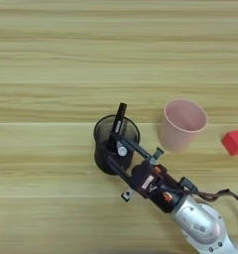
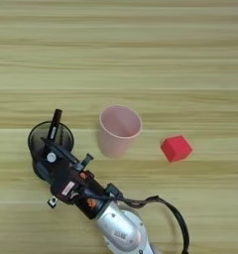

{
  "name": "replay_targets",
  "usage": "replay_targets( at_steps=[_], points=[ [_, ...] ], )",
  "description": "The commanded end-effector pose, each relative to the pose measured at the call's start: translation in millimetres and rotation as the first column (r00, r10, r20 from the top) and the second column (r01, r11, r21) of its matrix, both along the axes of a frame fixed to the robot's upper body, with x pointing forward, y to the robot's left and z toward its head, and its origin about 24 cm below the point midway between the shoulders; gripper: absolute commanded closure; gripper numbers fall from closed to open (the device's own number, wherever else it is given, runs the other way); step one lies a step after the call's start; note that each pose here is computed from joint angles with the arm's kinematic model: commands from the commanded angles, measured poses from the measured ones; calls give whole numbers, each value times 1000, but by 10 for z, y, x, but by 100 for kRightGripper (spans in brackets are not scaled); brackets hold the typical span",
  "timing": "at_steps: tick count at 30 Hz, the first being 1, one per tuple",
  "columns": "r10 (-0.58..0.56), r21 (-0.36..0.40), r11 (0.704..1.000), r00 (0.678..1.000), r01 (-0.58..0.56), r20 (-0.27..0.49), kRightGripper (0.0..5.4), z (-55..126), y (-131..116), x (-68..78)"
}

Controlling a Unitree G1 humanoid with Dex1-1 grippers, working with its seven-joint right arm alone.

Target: Move the objects on the table

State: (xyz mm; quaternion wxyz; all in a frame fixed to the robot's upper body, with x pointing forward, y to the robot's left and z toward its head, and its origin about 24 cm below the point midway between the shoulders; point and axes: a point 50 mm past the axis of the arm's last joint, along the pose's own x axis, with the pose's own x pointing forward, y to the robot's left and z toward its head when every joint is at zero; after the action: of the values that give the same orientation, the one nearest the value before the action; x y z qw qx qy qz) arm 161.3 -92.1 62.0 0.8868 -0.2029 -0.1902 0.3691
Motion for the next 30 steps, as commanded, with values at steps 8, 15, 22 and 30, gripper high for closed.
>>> replay_targets(
  at_steps=[8,15,22,30],
  points=[
    [-15,52,999,997,11,74,466,166,-6,45],
    [-20,53,998,997,16,75,466,166,-12,49],
    [-26,55,998,995,21,98,467,197,-19,52],
    [-42,72,997,992,34,115,467,248,-35,75]
  ],
)
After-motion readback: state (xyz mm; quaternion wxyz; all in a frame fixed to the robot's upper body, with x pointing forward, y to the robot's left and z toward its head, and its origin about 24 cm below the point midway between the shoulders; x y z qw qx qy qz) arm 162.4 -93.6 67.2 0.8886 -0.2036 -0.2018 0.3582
